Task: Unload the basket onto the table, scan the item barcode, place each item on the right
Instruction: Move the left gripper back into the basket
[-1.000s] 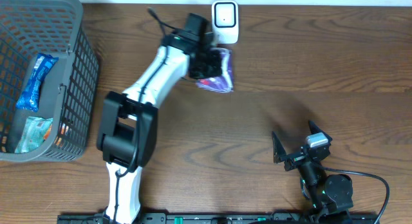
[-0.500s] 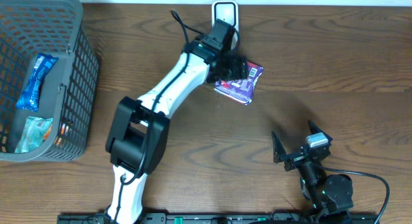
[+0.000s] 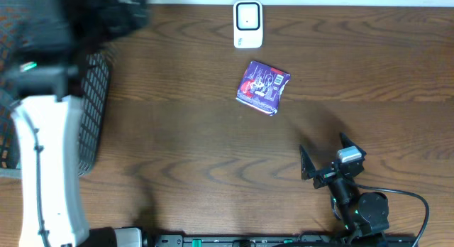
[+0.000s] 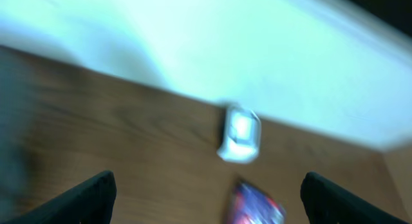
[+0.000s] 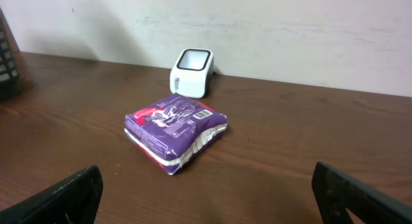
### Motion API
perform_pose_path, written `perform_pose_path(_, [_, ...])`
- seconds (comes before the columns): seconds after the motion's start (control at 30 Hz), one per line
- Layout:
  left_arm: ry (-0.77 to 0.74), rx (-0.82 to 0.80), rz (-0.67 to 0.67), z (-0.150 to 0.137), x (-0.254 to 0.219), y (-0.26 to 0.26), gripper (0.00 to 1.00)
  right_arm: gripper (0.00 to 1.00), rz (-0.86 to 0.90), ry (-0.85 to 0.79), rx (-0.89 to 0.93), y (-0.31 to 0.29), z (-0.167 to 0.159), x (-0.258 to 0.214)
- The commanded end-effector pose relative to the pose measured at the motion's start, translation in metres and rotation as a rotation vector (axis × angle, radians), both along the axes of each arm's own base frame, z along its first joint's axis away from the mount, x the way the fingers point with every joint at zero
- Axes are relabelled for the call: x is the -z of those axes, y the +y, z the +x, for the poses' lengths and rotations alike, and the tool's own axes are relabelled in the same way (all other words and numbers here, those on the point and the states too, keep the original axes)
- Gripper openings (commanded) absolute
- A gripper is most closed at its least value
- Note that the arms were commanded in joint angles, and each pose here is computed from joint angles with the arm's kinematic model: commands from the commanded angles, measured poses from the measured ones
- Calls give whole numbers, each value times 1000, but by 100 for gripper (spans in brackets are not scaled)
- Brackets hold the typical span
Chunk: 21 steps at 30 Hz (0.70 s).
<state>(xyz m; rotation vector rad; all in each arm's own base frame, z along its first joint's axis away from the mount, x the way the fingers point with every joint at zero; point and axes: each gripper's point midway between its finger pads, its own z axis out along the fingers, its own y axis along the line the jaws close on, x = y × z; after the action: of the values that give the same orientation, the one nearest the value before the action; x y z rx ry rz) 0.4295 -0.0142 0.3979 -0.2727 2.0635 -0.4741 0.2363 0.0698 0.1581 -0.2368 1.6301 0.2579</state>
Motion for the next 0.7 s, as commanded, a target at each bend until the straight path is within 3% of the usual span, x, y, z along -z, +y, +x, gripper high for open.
perform_pose_path(0.0, [-75, -214, 58, -24, -28, 86, 98, 99, 13, 4, 12, -2, 0, 0])
perform_pose_path(0.17, [85, -642, 132, -73, 1, 199, 98, 99, 13, 4, 12, -2, 0, 0])
perform_pose_path(0.27, [321, -831, 182, -105, 54, 245, 98, 99, 13, 4, 12, -2, 0, 0])
perform_pose_path(0.43, [516, -861, 186, -105, 113, 266, 98, 99, 13, 4, 12, -2, 0, 0])
perform_pose_path(0.67, [936, -852, 239, -124, 213, 278, 98, 99, 13, 4, 12, -2, 0, 0])
